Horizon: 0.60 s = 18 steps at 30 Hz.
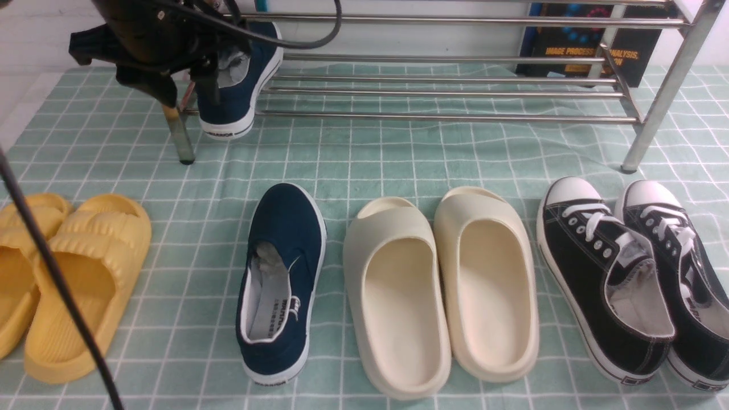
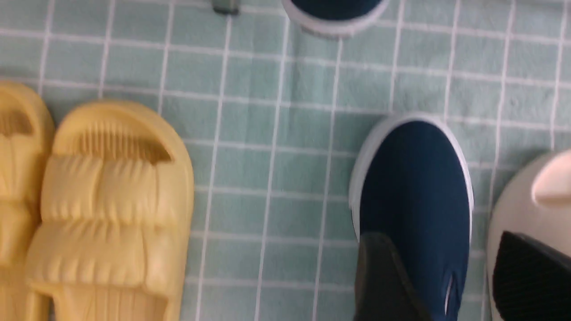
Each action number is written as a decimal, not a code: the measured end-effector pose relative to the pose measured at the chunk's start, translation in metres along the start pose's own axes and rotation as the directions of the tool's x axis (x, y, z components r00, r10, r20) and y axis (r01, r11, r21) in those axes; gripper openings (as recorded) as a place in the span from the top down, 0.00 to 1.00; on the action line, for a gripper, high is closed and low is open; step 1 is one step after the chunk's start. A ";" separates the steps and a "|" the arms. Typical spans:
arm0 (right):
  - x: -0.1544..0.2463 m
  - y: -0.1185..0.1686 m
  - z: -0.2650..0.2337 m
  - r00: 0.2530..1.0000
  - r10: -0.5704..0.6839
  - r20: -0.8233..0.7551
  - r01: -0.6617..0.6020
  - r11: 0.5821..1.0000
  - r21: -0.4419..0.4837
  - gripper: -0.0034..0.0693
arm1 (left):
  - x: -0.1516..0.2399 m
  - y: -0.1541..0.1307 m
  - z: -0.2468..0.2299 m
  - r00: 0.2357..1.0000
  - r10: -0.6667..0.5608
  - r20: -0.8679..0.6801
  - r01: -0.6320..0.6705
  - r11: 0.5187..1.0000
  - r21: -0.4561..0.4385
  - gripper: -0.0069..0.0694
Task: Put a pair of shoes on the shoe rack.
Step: Use the left arm to grab the shoe closest to it
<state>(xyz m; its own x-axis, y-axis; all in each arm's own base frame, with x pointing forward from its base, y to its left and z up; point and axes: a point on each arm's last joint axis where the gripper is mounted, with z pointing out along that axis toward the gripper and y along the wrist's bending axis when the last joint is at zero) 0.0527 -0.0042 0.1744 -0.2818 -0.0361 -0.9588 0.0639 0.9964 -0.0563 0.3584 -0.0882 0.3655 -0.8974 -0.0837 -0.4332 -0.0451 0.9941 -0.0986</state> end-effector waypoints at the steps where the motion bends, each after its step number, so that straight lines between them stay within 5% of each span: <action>1: 0.000 0.000 0.000 1.000 0.000 0.000 0.000 1.000 0.000 0.61 | 0.013 -0.001 -0.005 1.000 0.007 -0.015 -0.007 1.000 0.000 0.45; 9: 0.000 0.000 0.000 1.000 0.000 0.000 0.000 1.000 0.000 0.61 | 0.135 -0.018 0.032 0.981 0.034 -0.193 -0.044 0.998 -0.048 0.56; 18: 0.000 0.000 0.000 1.000 0.000 0.000 0.000 1.000 0.000 0.61 | 0.162 -0.031 0.086 0.982 0.001 -0.189 -0.006 1.000 -0.029 0.60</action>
<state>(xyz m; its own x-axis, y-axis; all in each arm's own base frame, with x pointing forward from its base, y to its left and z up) 0.0527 -0.0042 0.1744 -0.2818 -0.0361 -0.9588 0.0639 0.9964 -0.0563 0.2524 -0.1381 0.2211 -0.9643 -0.0686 -0.2559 -0.0523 0.9962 -0.0701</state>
